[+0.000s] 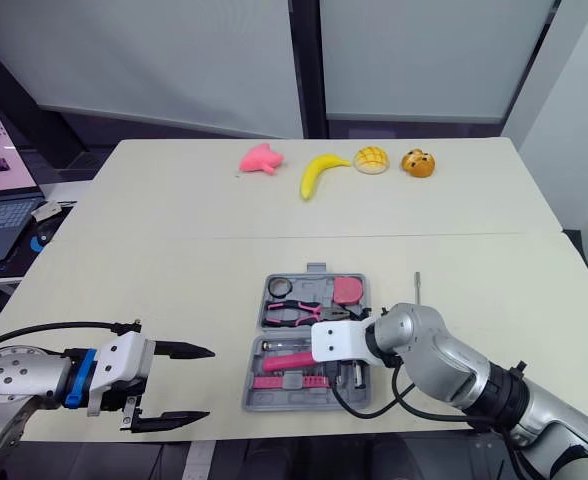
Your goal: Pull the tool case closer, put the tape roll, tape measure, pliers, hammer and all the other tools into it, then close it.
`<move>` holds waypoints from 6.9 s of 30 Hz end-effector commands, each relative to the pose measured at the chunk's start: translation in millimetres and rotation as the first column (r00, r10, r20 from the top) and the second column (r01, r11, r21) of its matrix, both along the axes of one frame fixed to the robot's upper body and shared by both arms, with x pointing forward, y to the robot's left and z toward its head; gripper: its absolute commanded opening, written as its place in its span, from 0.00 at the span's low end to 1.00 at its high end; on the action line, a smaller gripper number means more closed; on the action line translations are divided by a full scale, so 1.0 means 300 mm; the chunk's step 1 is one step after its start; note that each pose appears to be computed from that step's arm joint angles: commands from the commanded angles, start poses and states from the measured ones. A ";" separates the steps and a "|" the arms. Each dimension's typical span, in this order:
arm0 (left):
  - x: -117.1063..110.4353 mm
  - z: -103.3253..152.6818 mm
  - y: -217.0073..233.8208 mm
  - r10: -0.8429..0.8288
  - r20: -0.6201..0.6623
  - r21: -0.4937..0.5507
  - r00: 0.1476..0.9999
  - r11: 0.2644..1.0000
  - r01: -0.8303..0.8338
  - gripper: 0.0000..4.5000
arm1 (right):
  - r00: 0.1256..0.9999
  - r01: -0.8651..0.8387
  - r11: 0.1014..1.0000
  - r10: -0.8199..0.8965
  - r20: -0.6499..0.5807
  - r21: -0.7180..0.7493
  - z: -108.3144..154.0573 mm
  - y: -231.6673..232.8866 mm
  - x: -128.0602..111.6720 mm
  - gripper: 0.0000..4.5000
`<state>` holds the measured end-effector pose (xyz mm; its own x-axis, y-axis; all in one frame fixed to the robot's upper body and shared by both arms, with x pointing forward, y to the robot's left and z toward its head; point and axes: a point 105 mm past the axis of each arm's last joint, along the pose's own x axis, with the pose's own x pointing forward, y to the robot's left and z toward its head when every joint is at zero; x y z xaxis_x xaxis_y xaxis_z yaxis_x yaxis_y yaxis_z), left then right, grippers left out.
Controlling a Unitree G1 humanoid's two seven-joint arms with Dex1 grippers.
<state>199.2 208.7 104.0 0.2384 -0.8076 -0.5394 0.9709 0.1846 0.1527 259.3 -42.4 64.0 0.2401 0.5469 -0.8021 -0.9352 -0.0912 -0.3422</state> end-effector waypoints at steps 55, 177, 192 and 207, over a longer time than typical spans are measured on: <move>0.012 -0.007 0.011 0.093 0.053 -0.076 0.994 0.993 -0.089 1.00 | 0.990 -0.064 0.994 0.074 -0.120 0.084 -0.131 0.067 0.021 0.01; 0.041 0.010 -0.007 0.126 0.069 -0.169 0.990 0.979 -0.112 1.00 | 0.274 0.874 -0.006 -0.820 -0.502 0.486 0.099 -0.328 0.022 0.75; 0.030 0.035 -0.060 0.117 0.072 -0.199 0.991 0.975 -0.101 1.00 | 0.874 -0.456 0.843 0.485 0.038 -0.286 0.157 -0.425 0.034 0.75; -0.021 0.036 -0.143 0.027 0.076 -0.238 0.997 0.971 -0.008 1.00 | 0.557 -0.769 0.427 0.813 -0.171 -0.476 0.030 -0.304 0.118 0.75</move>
<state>194.0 173.3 108.4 0.3039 -0.8947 -0.3274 0.9518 0.2701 0.1453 291.5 -136.9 69.8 -0.0527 0.1137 -0.9921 -0.3730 -0.9238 -0.0860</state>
